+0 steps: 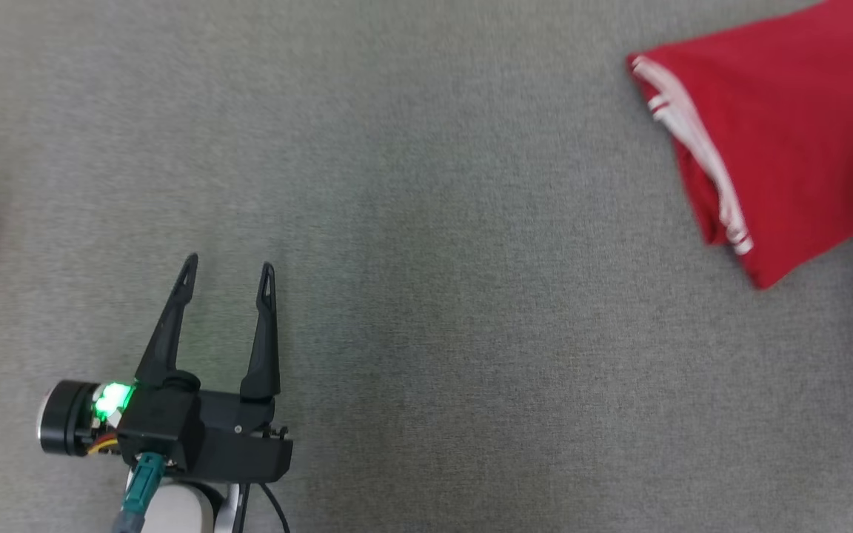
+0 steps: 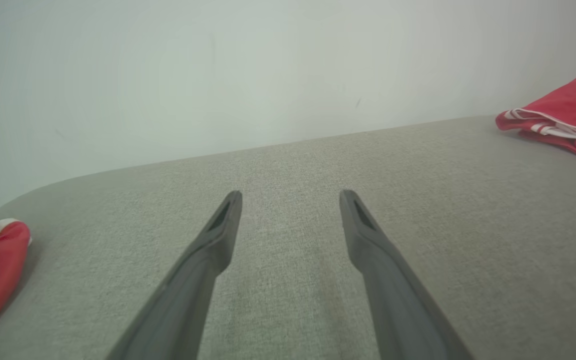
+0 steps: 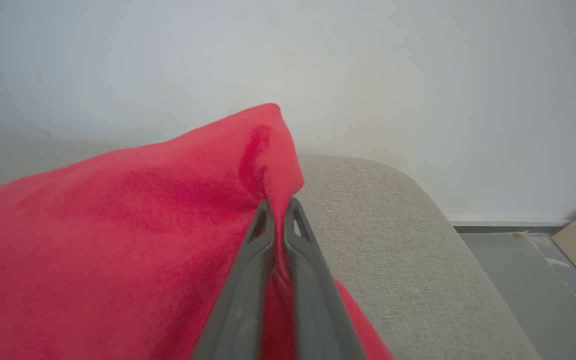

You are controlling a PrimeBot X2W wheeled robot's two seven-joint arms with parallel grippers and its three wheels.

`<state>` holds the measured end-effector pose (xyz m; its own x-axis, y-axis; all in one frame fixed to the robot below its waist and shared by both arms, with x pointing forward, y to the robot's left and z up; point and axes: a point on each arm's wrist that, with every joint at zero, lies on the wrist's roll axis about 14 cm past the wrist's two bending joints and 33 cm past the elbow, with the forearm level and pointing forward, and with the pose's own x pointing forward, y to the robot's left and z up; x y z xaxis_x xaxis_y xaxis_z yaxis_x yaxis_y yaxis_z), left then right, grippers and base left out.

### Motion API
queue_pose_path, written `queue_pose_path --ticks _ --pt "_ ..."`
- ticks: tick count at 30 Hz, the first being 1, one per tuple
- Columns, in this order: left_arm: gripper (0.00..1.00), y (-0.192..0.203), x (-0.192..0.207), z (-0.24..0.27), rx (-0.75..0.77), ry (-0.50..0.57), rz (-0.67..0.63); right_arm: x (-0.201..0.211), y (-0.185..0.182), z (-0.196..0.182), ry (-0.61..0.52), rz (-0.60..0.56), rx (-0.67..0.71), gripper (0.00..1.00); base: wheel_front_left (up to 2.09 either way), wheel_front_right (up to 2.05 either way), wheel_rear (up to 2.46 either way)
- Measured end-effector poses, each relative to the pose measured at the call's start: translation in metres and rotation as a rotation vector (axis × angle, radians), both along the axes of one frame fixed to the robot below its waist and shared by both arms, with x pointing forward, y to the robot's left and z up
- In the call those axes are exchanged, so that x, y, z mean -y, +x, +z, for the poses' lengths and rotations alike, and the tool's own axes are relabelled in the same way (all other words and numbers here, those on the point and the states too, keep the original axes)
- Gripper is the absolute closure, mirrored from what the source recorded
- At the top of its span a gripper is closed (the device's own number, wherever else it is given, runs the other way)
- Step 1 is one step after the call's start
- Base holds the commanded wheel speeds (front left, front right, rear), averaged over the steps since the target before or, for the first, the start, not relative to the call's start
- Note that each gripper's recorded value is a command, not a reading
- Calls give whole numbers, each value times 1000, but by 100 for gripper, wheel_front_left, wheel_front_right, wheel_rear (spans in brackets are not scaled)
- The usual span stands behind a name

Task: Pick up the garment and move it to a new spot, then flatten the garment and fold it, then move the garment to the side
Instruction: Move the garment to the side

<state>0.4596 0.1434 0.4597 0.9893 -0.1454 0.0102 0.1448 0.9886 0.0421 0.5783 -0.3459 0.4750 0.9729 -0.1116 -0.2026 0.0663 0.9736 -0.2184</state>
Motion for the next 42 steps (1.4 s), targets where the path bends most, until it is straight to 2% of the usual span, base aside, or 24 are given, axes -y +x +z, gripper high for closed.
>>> queue_pose_path --ticks 6,15,24,25,26,30,36,42 --pt "0 20 19 -10 13 -5 -54 51 7 5 -48 -103 10 100 0 0 0" --pt "0 37 35 -30 11 -6 -101 100 8 9 -191 -164 -24 100 0 0 0" --pt "0 40 37 -38 6 -1 -107 120 9 13 -244 -201 -41 100 0 0 0" --pt "0 40 37 -38 6 -1 -106 120 10 13 -245 -201 -41 55 0 0 0" --pt "0 40 37 -38 7 -1 -104 119 10 14 -249 -199 -41 0 0 0 0" --pt "0 39 36 -32 15 -6 -94 119 10 21 -240 -208 -24 0 0 0 0" --pt "0 30 29 -18 23 -13 -62 110 8 56 -238 -185 62 0 0 0 0" --pt "0 4 10 -1 19 -12 -3 69 2 82 -200 -86 150 0 0 0 0"
